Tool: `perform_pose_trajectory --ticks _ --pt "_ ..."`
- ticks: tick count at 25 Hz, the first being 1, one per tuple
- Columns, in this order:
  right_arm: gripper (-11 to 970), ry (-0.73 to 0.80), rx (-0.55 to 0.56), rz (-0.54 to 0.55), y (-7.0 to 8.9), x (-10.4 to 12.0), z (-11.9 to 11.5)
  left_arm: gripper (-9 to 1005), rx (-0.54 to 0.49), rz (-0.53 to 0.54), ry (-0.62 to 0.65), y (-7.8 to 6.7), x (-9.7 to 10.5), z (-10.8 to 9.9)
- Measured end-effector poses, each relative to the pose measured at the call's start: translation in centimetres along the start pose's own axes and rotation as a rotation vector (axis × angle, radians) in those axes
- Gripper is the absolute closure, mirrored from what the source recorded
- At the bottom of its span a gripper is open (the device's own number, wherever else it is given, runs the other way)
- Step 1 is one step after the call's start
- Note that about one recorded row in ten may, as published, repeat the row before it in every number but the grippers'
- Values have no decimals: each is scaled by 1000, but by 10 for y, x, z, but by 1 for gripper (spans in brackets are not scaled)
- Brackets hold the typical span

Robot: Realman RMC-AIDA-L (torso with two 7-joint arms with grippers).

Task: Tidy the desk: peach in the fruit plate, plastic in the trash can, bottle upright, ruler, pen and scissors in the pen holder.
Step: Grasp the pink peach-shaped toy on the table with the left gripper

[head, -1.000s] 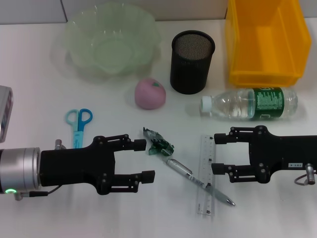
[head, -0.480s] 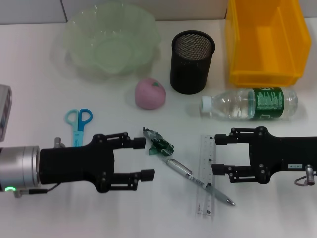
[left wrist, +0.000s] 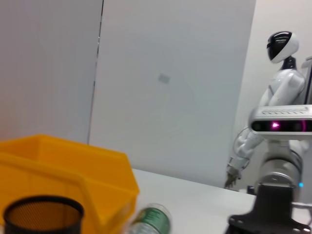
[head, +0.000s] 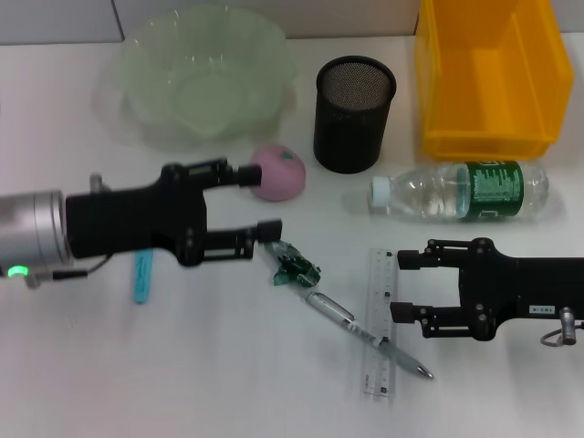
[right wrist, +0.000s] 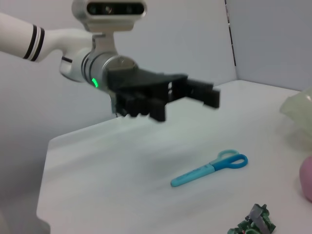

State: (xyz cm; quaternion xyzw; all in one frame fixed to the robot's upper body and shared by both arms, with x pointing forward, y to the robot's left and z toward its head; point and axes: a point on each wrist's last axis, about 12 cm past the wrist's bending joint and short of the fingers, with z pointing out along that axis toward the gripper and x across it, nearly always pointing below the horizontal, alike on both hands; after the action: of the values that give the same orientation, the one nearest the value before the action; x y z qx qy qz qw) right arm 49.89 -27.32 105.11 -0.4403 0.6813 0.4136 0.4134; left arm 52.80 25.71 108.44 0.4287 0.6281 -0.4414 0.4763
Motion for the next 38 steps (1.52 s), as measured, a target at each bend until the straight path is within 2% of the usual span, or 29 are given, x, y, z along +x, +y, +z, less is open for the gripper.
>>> perform_pose_trajectory --ticks 9,18,26,27,38 --pt "215 3 13 9 -1 1 -1 221 -74 122 27 26 -29 14" --pt "215 23 33 6 -5 1 2 223 -124 223 58 40 -47 30" --pt "216 15 35 7 -7 -2 2 225 -124 318 156 46 -60 50" --pt "216 14 34 10 -7 -3 3 225 -117 338 198 49 -64 56" --pt "215 6 45 24 -9 -4 3 227 -120 424 371 60 -72 77"
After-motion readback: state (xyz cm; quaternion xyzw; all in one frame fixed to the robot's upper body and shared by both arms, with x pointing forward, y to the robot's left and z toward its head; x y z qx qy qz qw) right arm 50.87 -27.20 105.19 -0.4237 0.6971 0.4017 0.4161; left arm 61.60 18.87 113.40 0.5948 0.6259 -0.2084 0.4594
